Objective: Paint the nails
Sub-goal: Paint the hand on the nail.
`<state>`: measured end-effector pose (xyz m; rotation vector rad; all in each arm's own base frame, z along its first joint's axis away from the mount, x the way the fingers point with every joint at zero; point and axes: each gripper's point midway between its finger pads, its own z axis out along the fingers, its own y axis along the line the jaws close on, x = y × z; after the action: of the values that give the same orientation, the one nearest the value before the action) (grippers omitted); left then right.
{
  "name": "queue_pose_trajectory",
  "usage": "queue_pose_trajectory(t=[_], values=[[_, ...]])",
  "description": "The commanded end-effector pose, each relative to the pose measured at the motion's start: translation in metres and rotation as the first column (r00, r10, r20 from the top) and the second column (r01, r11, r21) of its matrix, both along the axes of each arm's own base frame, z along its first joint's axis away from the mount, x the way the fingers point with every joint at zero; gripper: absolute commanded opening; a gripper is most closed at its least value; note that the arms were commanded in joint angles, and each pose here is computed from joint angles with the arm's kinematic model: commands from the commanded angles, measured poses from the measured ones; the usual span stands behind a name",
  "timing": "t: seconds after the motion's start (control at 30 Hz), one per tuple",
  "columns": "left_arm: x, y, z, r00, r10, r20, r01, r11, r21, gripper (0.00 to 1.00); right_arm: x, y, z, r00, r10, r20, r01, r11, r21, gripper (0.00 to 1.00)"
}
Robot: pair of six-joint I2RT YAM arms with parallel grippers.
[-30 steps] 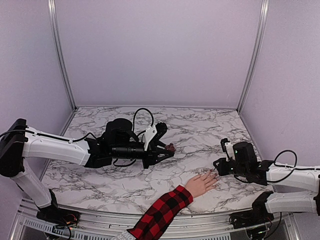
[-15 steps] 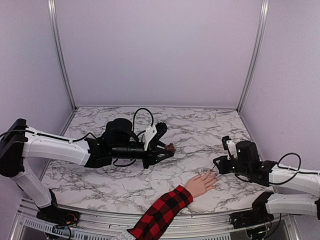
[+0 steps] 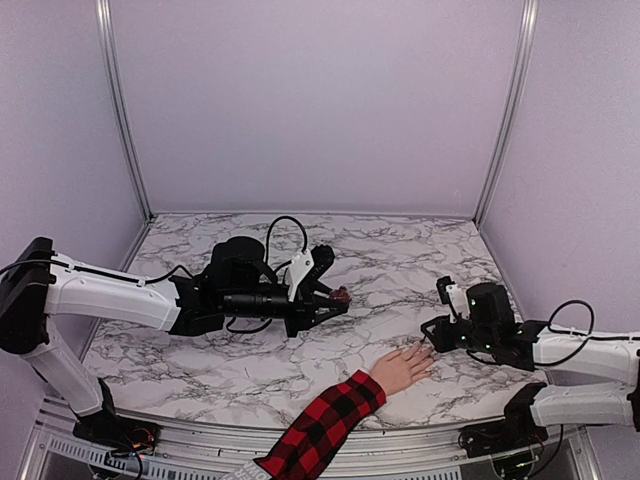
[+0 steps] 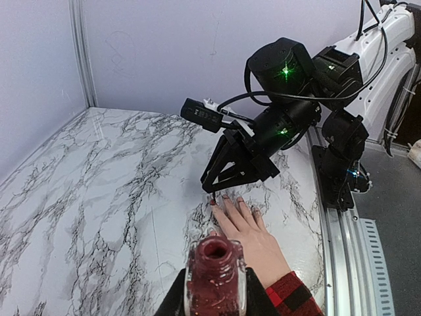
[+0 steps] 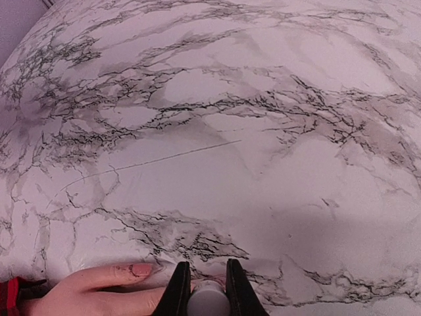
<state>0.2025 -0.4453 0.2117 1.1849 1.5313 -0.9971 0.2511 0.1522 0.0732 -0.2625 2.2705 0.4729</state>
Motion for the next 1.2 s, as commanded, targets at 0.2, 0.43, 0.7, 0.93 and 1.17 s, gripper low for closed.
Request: queue_pose_trajectory(t=[0.2, 0.43, 0.7, 0.93, 1.17], values=[[0.005, -0.006, 0.019, 1.0, -0.004, 0.029, 0.006, 0.999, -0.052, 0.0, 0.014, -0.003, 0.007, 0.999, -0.047, 0.016, 0.048, 0.999, -0.018, 0.0], [0.005, -0.005, 0.018, 1.0, -0.004, 0.029, 0.005, 0.999, -0.049, 0.0, 0.018, -0.009, 0.007, 0.996, -0.089, 0.018, 0.09, 0.995, -0.032, 0.0], [0.005, -0.005, 0.018, 1.0, -0.004, 0.028, 0.006, 0.999, -0.049, 0.0, 0.019, -0.016, 0.005, 0.991, -0.132, 0.016, 0.133, 0.99, -0.044, 0.0], [0.005, -0.005, 0.017, 1.0, -0.005, 0.028, 0.006, 0.999, -0.049, 0.0, 0.019, -0.02, 0.003, 0.988, -0.154, 0.007, 0.154, 0.986, -0.057, 0.0], [0.004, -0.004, 0.017, 1.0, -0.003, 0.028, 0.005, 0.999, -0.048, 0.0, 0.014, -0.017, 0.016, 0.992, -0.118, 0.051, 0.119, 0.993, -0.021, 0.0]])
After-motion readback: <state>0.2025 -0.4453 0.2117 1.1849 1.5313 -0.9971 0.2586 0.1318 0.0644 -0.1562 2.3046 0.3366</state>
